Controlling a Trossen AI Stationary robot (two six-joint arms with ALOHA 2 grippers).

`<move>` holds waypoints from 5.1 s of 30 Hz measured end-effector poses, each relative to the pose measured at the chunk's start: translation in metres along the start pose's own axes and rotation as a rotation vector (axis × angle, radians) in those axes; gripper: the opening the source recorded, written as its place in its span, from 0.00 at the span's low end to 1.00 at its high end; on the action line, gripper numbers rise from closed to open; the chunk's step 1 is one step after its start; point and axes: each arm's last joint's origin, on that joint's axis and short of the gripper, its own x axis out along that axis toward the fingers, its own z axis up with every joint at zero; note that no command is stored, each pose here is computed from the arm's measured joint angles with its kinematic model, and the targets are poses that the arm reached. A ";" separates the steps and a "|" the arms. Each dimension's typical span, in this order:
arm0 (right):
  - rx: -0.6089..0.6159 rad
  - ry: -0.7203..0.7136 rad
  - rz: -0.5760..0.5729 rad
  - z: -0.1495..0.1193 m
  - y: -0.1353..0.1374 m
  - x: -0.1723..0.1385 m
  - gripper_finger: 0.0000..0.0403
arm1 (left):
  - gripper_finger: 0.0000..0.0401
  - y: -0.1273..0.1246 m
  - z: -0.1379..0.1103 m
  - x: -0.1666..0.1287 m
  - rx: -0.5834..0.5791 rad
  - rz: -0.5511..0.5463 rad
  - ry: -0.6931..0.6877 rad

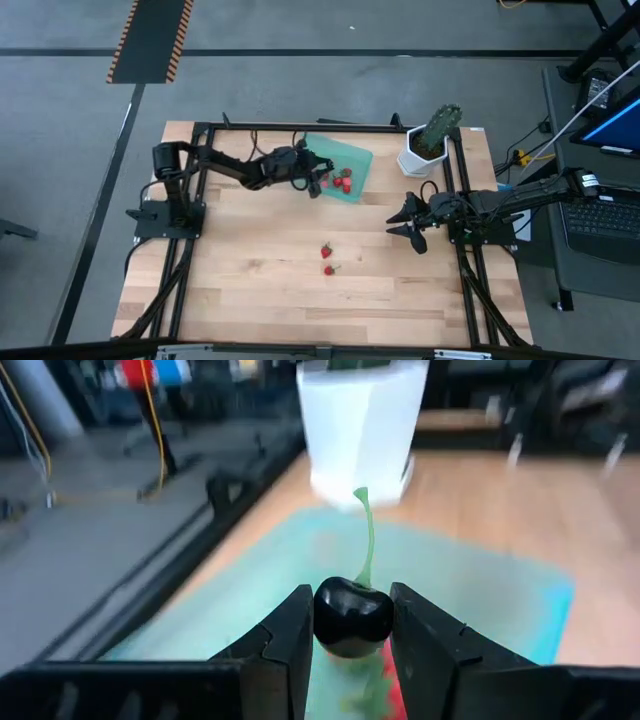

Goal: Pick and placing Produce into tupperware
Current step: Put the black cherry into the light blue bin, then put the red strawberry into the light blue bin

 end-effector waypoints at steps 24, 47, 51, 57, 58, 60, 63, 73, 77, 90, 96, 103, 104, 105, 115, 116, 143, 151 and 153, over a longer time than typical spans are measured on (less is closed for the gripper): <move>0.026 -0.001 0.001 0.000 0.000 0.000 0.38 | 0.26 0.054 0.016 0.032 0.029 -0.057 0.509; 0.027 -0.001 0.001 0.000 0.000 0.000 0.38 | 0.56 0.059 0.015 0.035 -0.018 -0.017 0.473; 0.026 -0.001 0.001 0.000 0.000 0.000 0.38 | 0.54 0.057 0.019 0.034 -0.015 -0.023 0.466; 0.023 -0.001 0.001 0.000 0.000 0.000 0.38 | 0.53 0.044 0.028 0.027 -0.109 -0.038 0.477; 0.023 -0.001 0.001 0.000 0.000 0.000 0.38 | 0.54 0.041 0.028 0.025 -0.110 -0.063 0.497; 0.023 -0.001 0.001 0.000 0.000 0.000 0.38 | 0.54 0.033 0.028 0.023 -0.099 -0.127 0.518; 0.024 -0.003 0.002 0.000 0.000 0.000 0.38 | 0.54 0.015 0.025 0.019 -0.102 -0.263 0.568; 0.028 -0.030 0.013 0.003 0.001 0.000 0.38 | 0.54 -0.053 0.016 -0.008 -0.069 -0.476 0.450; 0.021 -0.056 0.023 0.005 0.002 0.000 0.38 | 0.53 -0.065 0.017 -0.034 -0.026 -0.419 0.322; 0.045 -0.114 0.050 0.011 0.005 0.004 0.38 | 0.53 -0.087 0.046 -0.119 0.045 -0.393 0.027; 0.025 -0.096 0.066 0.020 0.013 0.012 0.38 | 0.53 -0.104 0.030 -0.148 0.041 -0.324 -0.039; -0.147 -0.005 -0.014 0.061 0.041 0.036 0.38 | 0.54 -0.114 0.018 -0.160 -0.010 -0.284 -0.078; -0.160 0.030 -0.028 0.067 0.045 0.041 0.38 | 0.54 -0.115 0.018 -0.161 -0.001 -0.290 -0.088; -0.174 0.065 -0.038 0.071 0.048 0.048 0.38 | 0.53 -0.116 0.018 -0.163 0.005 -0.295 -0.097; -0.357 0.337 -0.076 0.096 0.080 0.119 0.38 | 0.54 -0.113 -0.008 -0.184 -0.060 -0.308 -0.218; -0.385 0.353 -0.072 0.098 0.084 0.126 0.38 | 0.53 -0.113 -0.011 -0.186 -0.065 -0.316 -0.229; -0.752 0.705 0.002 0.113 0.110 0.221 0.38 | 0.53 -0.120 -0.024 -0.196 -0.059 -0.383 -0.187; -0.840 0.703 0.033 0.114 0.111 0.221 0.38 | 0.53 -0.120 -0.024 -0.196 -0.057 -0.383 -0.183; -0.842 0.703 0.034 0.114 0.111 0.221 0.38 | 0.53 -0.120 -0.024 -0.196 -0.057 -0.383 -0.183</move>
